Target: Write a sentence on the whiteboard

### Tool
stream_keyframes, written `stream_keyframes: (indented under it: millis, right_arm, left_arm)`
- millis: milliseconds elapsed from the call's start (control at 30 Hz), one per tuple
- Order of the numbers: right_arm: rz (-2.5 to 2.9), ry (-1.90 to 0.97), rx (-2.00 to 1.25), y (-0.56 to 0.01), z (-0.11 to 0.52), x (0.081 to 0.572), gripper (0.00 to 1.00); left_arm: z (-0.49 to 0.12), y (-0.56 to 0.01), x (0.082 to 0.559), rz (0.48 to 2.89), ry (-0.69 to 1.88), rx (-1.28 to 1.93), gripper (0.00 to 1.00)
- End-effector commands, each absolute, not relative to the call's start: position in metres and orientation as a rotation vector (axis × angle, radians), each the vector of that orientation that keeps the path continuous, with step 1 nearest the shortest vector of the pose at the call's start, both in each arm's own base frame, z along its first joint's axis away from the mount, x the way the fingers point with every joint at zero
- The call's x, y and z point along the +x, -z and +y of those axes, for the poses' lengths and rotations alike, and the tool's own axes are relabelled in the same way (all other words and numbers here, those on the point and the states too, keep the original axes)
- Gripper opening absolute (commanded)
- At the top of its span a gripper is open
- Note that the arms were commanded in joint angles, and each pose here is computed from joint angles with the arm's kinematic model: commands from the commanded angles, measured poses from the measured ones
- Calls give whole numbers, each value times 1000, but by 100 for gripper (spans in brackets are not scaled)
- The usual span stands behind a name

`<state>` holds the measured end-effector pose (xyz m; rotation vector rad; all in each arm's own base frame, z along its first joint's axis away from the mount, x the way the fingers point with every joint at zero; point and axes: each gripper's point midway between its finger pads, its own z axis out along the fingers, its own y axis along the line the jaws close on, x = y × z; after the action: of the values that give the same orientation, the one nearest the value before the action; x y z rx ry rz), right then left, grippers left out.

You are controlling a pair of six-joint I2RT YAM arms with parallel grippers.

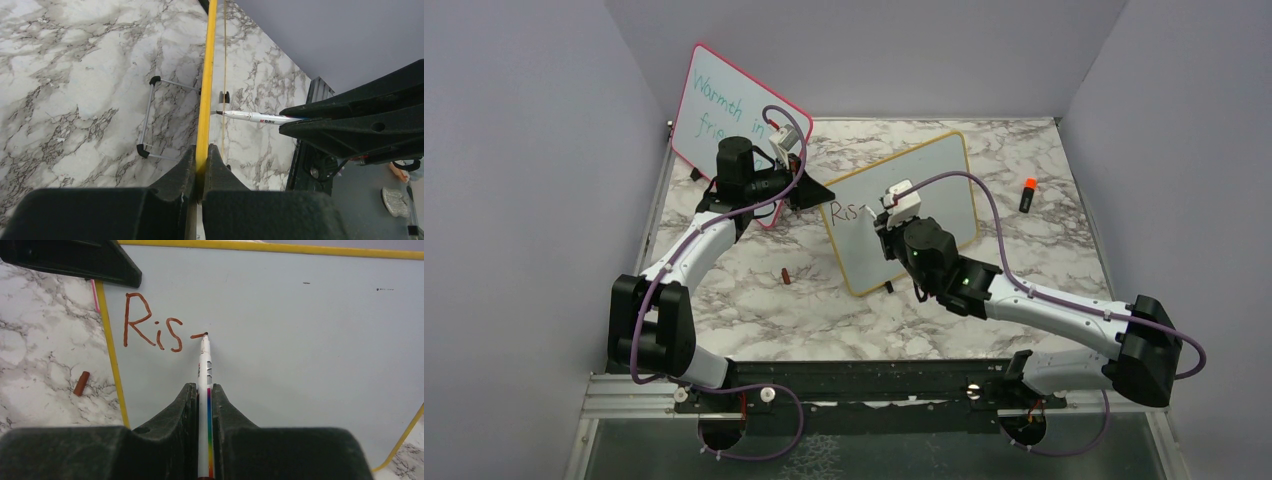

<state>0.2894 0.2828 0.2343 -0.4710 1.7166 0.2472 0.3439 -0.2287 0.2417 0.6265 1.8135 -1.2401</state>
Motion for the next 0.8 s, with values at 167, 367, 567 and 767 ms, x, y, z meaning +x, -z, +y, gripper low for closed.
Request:
stream_keyframes:
  millis: [167, 367, 567, 767]
  right_arm:
    - [1673, -246, -426, -249, 281, 300, 1]
    - [1664, -297, -466, -250, 292, 297, 1]
    - [1672, -320, -501, -248, 298, 295, 1]
    - [1688, -337, -542, -243, 302, 290, 1]
  left_arm:
    - [-234, -220, 334, 1878, 1269, 647, 0]
    - [-234, -220, 335, 1879, 1268, 646, 0]
    - [-233, -220, 335, 1879, 1266, 646, 0]
    - [-234, -221, 334, 1879, 1269, 646, 0]
